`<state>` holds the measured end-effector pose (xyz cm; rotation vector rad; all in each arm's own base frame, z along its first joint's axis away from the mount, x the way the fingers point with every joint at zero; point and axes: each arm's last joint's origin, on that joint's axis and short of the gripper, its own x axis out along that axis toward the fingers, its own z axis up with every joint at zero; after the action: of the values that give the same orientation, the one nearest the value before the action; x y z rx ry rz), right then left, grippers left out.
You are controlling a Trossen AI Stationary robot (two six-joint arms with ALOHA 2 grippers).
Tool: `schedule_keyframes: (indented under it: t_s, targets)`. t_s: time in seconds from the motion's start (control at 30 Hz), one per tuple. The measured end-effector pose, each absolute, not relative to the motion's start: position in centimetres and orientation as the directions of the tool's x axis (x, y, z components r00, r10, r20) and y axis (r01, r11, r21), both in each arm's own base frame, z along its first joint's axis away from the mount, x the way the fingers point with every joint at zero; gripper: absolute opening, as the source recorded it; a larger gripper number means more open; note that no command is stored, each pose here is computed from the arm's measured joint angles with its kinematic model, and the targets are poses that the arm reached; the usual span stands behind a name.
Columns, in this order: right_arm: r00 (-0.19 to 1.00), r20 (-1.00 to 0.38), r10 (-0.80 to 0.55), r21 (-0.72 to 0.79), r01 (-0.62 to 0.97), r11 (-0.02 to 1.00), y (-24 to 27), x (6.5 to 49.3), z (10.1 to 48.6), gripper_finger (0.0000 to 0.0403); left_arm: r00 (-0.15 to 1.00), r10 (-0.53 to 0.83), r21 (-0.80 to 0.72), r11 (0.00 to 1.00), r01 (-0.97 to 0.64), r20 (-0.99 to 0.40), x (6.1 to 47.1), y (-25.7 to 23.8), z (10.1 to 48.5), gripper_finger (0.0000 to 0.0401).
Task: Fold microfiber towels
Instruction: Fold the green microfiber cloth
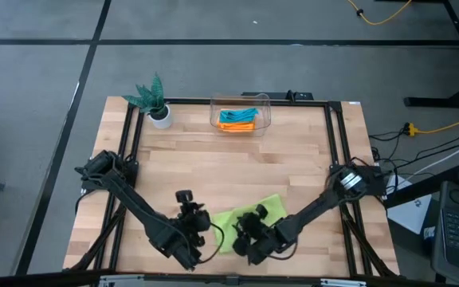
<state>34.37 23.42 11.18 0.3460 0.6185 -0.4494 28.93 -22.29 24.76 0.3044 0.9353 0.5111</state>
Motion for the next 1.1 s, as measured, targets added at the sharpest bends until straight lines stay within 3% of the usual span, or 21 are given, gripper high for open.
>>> schedule_keyframes:
  t_s: [0.17,0.3,0.47,0.6,0.73,0.93,1.1]
  targets:
    - [0.678,-0.579,-0.453,0.176,0.646,0.742,22.4,34.3,8.4,0.0152,0.413,0.577,0.469,0.815,-0.34,-0.705,27.9,-21.9,24.7,0.0093]
    - [0.67,-0.541,-0.508,0.125,0.662,0.739,22.8,33.6,7.9,0.0148,0.405,0.568,0.463,0.821,-0.333,-0.716,27.4,-22.3,24.7,0.0093]
    - [0.649,-0.623,-0.436,-0.109,0.48,0.87,22.9,33.9,6.8,0.0147,0.414,0.564,0.458,0.824,-0.333,-0.714,27.3,-22.5,24.7,0.0093]
    - [0.649,-0.664,-0.372,-0.201,0.324,0.924,22.1,35.1,6.7,0.0147,0.413,0.567,0.453,0.822,-0.346,-0.713,27.5,-22.3,24.7,0.0095]
    - [0.709,-0.663,-0.241,-0.219,0.124,0.968,20.8,37.6,7.1,0.0147,0.428,0.554,0.425,0.829,-0.363,-0.714,27.9,-22.3,24.7,0.0093]
    - [0.707,-0.691,0.152,-0.022,-0.231,0.973,16.9,41.1,7.6,0.0147,0.435,0.541,0.408,0.836,-0.367,-0.72,28.0,-22.4,24.7,0.0092]
    - [0.638,-0.679,0.364,0.198,-0.317,0.927,12.8,42.6,8.0,0.0147,0.437,0.538,0.406,0.839,-0.363,-0.721,27.9,-22.6,24.7,0.0093]
